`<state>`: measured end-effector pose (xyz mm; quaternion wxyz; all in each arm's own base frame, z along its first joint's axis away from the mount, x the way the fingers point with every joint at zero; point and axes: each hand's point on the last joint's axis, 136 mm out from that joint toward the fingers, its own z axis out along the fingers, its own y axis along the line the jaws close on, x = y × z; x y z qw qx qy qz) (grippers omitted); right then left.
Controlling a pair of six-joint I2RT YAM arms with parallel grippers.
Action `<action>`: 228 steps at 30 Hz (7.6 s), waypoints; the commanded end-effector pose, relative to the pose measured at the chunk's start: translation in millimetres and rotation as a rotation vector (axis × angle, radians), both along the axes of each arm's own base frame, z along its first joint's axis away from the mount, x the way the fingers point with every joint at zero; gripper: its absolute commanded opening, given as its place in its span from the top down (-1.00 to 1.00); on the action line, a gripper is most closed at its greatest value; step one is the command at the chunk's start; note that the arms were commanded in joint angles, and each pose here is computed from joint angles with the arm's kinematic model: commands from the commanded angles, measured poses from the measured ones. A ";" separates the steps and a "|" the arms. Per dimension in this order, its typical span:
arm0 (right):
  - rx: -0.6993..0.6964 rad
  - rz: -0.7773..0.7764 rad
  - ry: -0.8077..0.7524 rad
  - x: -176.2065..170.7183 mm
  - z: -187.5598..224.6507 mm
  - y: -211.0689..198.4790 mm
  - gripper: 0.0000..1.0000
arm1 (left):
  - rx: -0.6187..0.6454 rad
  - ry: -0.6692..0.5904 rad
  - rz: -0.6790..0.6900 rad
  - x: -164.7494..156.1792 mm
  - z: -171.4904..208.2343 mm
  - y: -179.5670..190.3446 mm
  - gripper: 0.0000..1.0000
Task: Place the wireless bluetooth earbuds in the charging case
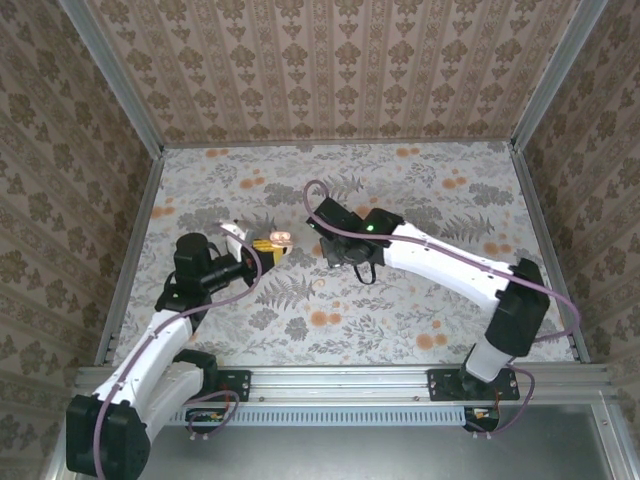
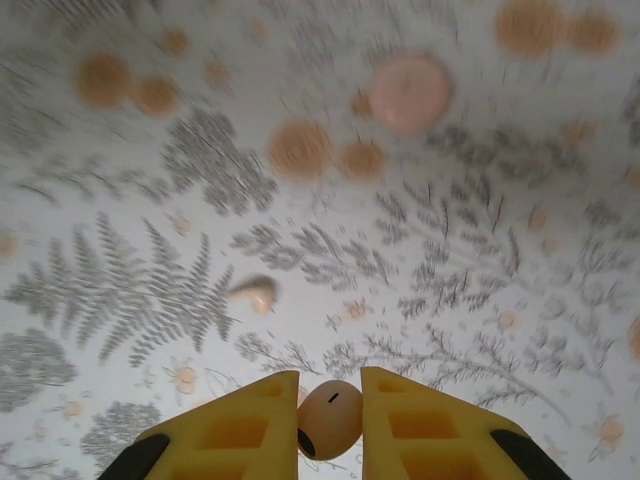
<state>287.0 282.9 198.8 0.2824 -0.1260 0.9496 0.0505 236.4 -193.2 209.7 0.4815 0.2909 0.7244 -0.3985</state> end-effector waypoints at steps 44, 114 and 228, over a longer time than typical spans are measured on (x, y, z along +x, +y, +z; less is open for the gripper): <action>-0.124 0.399 -0.404 -11.9 99.3 63.1 0.67 | -0.167 -0.146 -0.233 -35.4 67.6 -37.6 1.00; 0.412 0.332 -0.078 -40.4 128.6 44.5 0.42 | -0.232 -0.361 -0.259 -51.9 78.8 -33.0 1.00; 0.674 0.026 0.228 -25.6 51.6 78.0 0.55 | 0.112 -0.828 -0.140 -42.4 57.9 -40.6 1.00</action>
